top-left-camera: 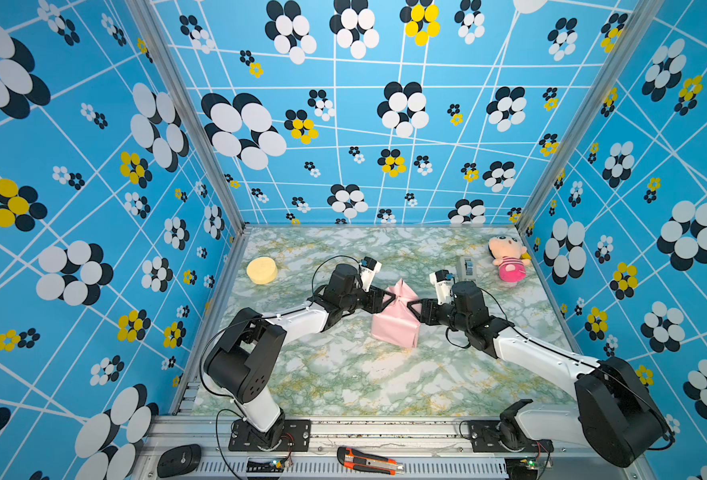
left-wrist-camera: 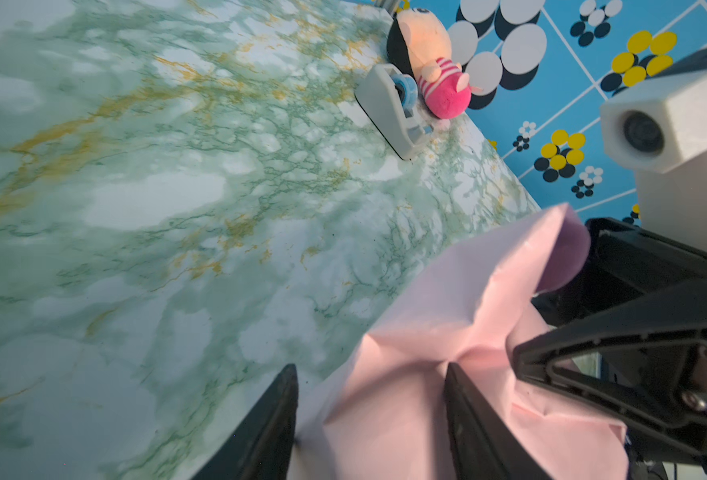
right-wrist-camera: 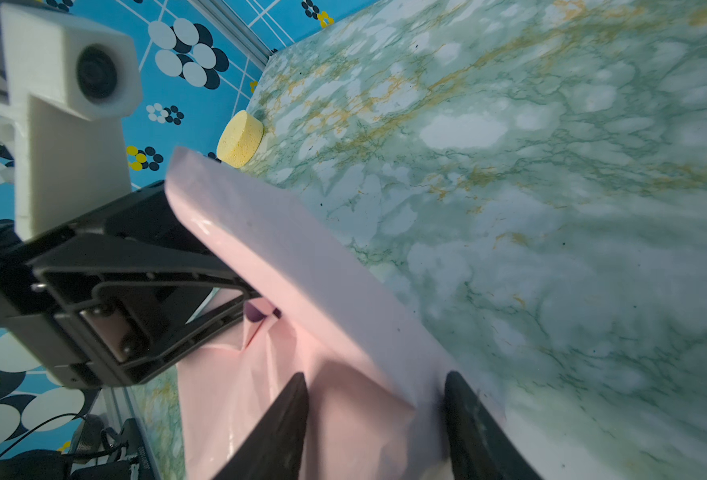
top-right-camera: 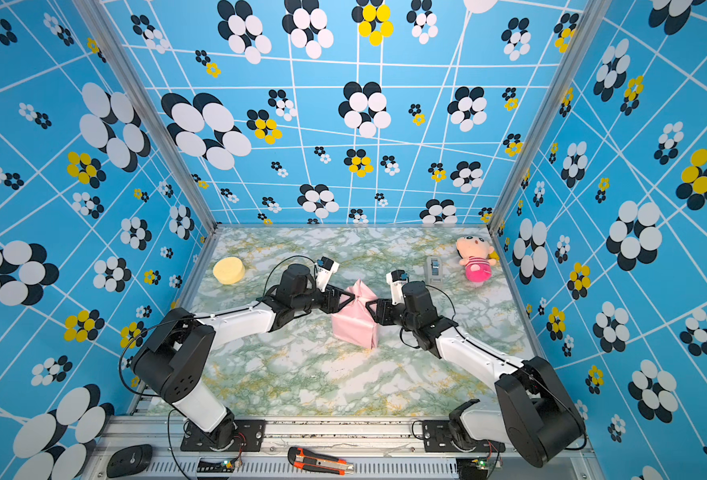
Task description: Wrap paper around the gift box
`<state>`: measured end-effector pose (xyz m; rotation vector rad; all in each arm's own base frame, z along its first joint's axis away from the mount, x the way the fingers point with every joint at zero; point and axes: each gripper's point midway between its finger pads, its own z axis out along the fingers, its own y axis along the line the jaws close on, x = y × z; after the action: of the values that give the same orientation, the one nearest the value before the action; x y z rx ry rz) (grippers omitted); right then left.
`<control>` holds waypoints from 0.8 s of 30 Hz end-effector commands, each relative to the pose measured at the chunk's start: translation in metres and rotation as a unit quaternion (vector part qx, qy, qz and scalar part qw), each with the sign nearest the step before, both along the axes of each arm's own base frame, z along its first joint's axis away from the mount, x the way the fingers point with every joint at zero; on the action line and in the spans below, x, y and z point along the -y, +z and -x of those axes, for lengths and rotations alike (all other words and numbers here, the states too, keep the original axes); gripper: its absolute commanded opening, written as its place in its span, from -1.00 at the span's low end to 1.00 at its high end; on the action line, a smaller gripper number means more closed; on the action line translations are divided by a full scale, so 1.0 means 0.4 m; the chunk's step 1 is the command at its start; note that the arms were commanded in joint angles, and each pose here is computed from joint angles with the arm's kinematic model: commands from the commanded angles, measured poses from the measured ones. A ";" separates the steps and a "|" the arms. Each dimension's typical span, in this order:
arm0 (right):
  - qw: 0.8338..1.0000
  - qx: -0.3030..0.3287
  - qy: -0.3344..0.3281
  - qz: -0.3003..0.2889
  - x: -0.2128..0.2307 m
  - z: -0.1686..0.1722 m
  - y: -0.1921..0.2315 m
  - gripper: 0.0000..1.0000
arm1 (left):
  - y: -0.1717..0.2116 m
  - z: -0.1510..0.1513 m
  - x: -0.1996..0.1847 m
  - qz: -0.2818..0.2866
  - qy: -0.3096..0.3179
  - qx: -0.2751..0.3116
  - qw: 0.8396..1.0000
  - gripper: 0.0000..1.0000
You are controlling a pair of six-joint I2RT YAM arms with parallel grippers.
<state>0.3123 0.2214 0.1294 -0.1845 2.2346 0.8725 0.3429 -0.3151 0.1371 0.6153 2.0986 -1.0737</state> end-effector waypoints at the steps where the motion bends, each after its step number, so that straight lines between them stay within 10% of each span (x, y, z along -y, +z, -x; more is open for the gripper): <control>1: 0.995 -0.079 0.036 0.052 0.022 0.070 -0.115 0.09 | -0.004 0.037 0.024 -0.008 -0.078 0.004 0.997 0.15; 24: 0.985 0.032 0.153 0.077 0.004 0.006 0.045 0.18 | -0.058 0.028 0.030 -0.051 -0.143 0.009 0.988 -0.11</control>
<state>0.3143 0.2205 0.1377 -0.5396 2.2638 0.8196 0.3441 -0.3394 0.1384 0.9857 2.0109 -1.1416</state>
